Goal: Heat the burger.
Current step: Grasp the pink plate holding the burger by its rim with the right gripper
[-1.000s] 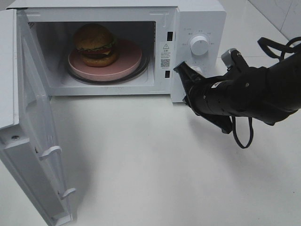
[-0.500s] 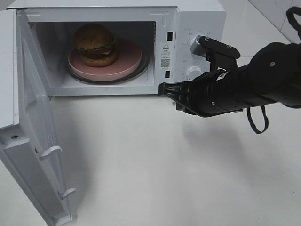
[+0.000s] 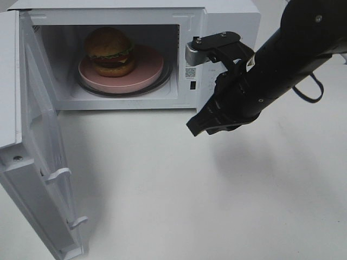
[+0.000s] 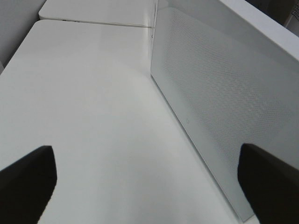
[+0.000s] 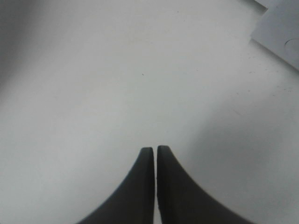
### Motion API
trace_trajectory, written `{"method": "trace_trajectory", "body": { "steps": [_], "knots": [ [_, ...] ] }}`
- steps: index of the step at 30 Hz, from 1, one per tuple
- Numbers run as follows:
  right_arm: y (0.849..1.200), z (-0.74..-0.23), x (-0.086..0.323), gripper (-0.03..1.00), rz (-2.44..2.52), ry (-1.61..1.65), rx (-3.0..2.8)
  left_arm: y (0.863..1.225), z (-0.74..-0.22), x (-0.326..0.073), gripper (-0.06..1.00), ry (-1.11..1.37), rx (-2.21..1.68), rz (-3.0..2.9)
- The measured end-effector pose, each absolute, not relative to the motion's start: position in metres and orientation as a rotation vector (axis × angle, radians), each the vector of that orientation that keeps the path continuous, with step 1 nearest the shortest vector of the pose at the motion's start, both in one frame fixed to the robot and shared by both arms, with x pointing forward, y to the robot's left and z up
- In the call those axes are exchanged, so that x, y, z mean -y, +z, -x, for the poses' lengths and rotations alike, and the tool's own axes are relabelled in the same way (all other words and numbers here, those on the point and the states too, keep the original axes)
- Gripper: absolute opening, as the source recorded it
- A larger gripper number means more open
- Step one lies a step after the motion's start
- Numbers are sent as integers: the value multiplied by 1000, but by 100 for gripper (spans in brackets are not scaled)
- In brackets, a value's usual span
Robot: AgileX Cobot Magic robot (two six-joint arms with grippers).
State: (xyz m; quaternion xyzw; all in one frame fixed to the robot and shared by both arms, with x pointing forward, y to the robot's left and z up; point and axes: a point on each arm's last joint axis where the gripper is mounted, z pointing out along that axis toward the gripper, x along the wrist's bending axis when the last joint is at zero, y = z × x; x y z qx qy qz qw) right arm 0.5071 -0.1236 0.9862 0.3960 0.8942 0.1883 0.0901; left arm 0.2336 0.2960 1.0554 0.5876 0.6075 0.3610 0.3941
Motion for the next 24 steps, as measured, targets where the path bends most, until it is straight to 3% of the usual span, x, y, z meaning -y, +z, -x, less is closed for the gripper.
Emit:
{"method": "trace_trajectory", "body": {
  "steps": [5,15,21,24],
  "knots": [
    [1000,-511,128,4,-773,356,-2787,1055,-234,-296,97,916,-1541,-1491],
    [1008,-513,128,13,-67,253,-2838,1055,-234,-296,97,916,-1541,-1491],
    [1011,-516,127,23,293,214,-2766,1055,-234,-296,97,916,-1541,-1491],
    [1012,-519,124,36,303,240,-2717,1055,-234,-296,97,916,-1541,-1491]
  ]
}}
